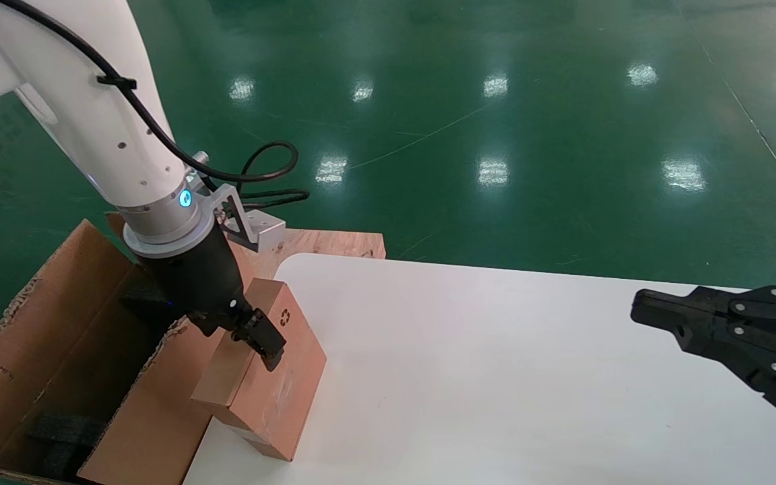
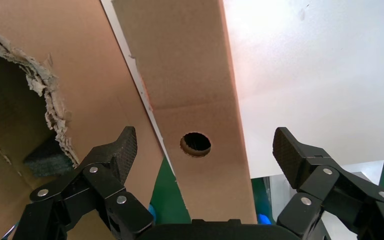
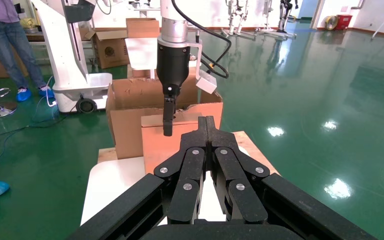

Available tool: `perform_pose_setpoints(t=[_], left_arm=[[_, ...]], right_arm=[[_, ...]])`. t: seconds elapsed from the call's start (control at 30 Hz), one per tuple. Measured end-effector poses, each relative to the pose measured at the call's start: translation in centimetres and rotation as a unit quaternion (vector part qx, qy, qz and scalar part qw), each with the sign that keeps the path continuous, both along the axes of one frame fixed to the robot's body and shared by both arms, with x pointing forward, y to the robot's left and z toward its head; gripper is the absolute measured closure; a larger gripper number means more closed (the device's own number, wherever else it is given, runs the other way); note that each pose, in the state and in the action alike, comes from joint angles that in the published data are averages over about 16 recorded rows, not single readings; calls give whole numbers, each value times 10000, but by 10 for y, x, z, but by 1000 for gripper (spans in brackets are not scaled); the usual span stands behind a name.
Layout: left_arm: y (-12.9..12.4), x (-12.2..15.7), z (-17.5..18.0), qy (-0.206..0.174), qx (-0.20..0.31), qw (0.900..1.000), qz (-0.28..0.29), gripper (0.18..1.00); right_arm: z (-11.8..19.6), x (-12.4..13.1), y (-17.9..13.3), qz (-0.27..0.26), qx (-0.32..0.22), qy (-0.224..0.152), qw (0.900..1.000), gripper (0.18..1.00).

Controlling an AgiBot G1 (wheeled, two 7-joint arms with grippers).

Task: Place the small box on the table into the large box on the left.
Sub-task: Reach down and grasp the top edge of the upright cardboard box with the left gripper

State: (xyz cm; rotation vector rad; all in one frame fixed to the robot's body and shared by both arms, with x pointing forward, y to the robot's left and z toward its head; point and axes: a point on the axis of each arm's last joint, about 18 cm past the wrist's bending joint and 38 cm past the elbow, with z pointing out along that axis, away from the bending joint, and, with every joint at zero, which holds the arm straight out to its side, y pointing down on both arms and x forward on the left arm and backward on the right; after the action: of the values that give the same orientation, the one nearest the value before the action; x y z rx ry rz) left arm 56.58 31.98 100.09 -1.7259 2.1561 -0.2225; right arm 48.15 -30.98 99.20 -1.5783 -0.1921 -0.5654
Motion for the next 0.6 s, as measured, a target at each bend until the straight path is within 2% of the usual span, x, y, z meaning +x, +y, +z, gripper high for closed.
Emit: perform_pose_setpoints(t=[0.6], left_arm=[[-1, 0, -1, 12, -38, 10000, -1, 184]], right_arm=[[0, 0, 0, -2, 2, 0, 10000, 988]])
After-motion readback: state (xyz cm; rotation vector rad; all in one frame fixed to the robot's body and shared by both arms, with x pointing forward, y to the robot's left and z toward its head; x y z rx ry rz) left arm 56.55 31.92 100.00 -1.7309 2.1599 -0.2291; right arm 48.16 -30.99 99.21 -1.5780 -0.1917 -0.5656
